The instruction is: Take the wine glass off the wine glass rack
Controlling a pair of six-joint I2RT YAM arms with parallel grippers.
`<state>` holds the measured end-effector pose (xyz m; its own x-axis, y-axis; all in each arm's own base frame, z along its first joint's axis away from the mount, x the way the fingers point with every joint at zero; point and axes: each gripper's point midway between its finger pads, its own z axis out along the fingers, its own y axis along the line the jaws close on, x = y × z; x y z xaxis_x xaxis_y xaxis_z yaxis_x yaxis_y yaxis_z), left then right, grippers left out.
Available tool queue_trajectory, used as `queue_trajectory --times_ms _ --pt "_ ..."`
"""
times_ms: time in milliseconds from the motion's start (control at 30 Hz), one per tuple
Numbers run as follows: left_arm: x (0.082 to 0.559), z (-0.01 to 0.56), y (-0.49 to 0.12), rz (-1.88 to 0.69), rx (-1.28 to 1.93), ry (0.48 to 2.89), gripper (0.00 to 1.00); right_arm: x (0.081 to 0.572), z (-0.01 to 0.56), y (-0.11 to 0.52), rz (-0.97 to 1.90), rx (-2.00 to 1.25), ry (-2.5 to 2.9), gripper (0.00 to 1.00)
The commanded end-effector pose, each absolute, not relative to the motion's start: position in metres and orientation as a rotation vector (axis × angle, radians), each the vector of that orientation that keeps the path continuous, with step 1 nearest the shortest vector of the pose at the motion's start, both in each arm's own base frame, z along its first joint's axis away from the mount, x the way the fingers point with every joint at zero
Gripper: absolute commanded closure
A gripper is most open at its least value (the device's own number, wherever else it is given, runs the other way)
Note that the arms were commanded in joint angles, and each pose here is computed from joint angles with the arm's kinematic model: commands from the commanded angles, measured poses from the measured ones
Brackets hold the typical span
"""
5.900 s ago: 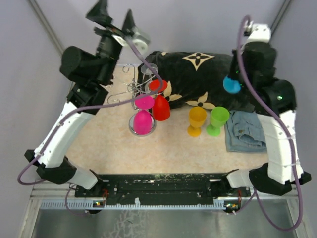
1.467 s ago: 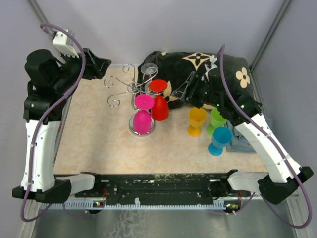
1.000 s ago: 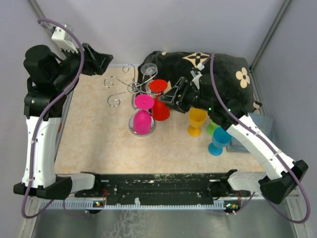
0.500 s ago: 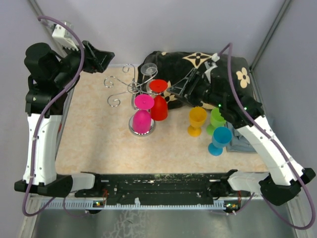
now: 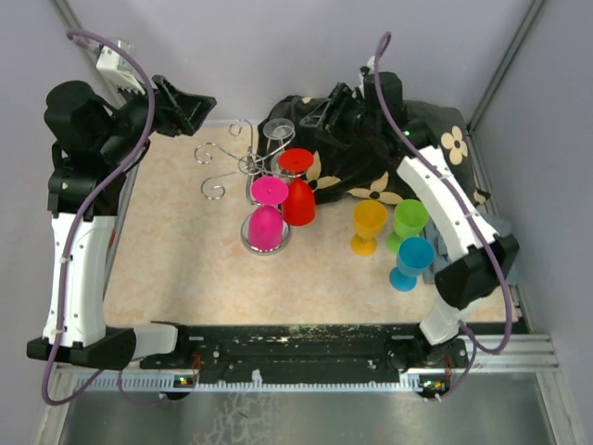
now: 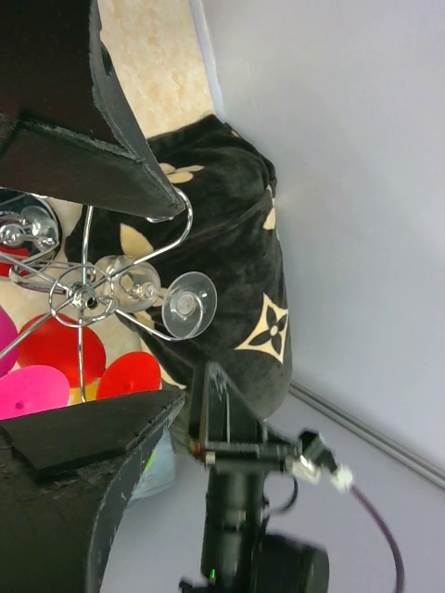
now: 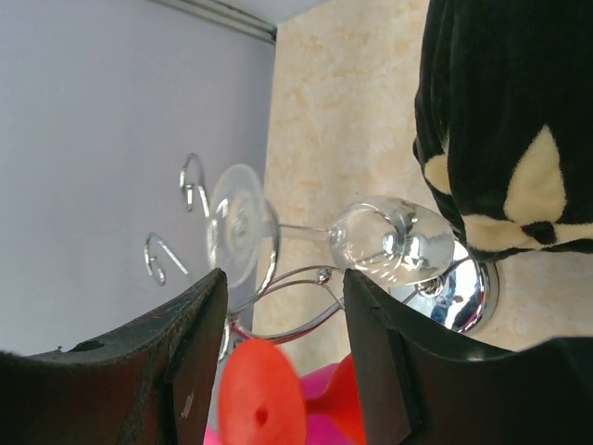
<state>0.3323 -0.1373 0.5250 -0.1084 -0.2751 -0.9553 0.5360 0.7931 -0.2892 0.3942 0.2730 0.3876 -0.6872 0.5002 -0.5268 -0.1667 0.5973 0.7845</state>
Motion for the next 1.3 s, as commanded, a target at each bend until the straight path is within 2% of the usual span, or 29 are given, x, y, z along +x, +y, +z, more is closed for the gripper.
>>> queue_trajectory --times_ms 0,233,433,767,1267 --pt "0.322 0.532 -0.142 -0.782 0.201 1.511 0.19 0.407 0.418 0.283 1.209 0.151 1.968 0.46" --pt "0.321 0.517 -0.149 -1.012 0.109 1.583 0.09 0.425 0.418 0.282 1.291 0.142 1.934 0.46" --pt "0.334 0.496 -0.127 -1.171 -0.092 1.661 0.06 0.437 0.421 0.282 1.378 0.134 1.902 0.46" --pt "0.357 0.475 -0.096 -1.242 -0.262 1.701 0.01 0.446 0.41 0.301 1.476 0.036 1.942 0.46" --pt "0.371 0.449 -0.078 -1.245 -0.362 1.742 0.03 0.438 0.407 0.32 1.587 -0.056 1.972 0.52"
